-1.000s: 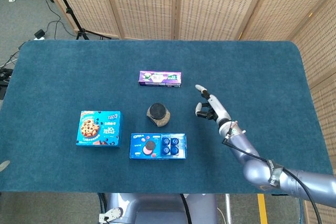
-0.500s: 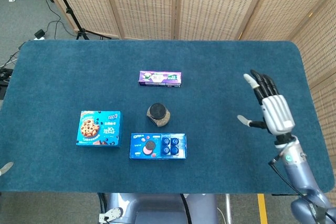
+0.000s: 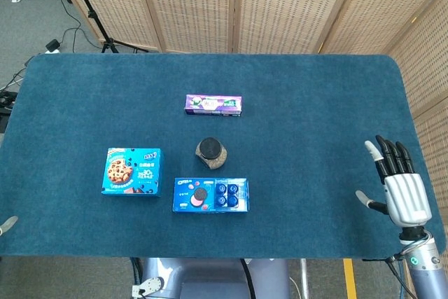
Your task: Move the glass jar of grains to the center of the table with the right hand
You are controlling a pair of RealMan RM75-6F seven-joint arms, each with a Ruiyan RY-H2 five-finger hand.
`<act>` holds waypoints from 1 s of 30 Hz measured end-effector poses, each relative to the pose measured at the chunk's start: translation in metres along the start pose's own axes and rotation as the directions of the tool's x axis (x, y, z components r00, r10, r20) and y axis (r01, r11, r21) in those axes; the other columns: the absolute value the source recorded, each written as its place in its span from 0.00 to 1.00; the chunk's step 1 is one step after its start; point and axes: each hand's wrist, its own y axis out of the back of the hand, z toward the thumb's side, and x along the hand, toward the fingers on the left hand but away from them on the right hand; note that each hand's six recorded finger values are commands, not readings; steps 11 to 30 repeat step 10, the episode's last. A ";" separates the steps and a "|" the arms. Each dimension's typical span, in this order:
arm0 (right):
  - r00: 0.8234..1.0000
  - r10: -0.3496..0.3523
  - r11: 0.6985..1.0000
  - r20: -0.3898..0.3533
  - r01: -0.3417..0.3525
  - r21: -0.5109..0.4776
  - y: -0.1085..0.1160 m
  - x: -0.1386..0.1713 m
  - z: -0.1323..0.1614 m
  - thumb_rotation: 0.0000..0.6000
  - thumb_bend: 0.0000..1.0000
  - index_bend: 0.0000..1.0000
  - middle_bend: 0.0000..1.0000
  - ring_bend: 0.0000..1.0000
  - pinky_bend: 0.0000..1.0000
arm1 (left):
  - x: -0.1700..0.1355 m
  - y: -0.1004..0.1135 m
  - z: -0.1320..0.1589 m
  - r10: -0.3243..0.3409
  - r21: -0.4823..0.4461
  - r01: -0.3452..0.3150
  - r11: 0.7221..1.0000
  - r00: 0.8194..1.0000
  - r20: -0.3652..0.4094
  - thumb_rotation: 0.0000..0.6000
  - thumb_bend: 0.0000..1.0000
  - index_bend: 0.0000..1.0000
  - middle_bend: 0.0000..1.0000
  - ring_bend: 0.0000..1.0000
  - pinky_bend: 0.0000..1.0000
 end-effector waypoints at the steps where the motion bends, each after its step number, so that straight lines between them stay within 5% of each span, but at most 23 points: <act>1: 1.000 0.014 1.000 0.016 -0.014 0.005 -0.002 0.003 -0.003 1.00 0.00 0.00 0.00 0.00 0.00 | 0.000 0.000 0.000 0.000 0.003 0.000 1.000 1.000 0.000 1.00 0.00 0.00 0.00 0.00 0.00; 30: 0.998 0.031 0.999 0.055 -0.032 0.018 -0.002 0.006 -0.012 1.00 0.00 0.00 0.00 0.00 0.00 | -0.001 0.002 0.001 0.015 0.017 -0.015 1.000 1.000 0.002 1.00 0.00 0.00 0.00 0.00 0.00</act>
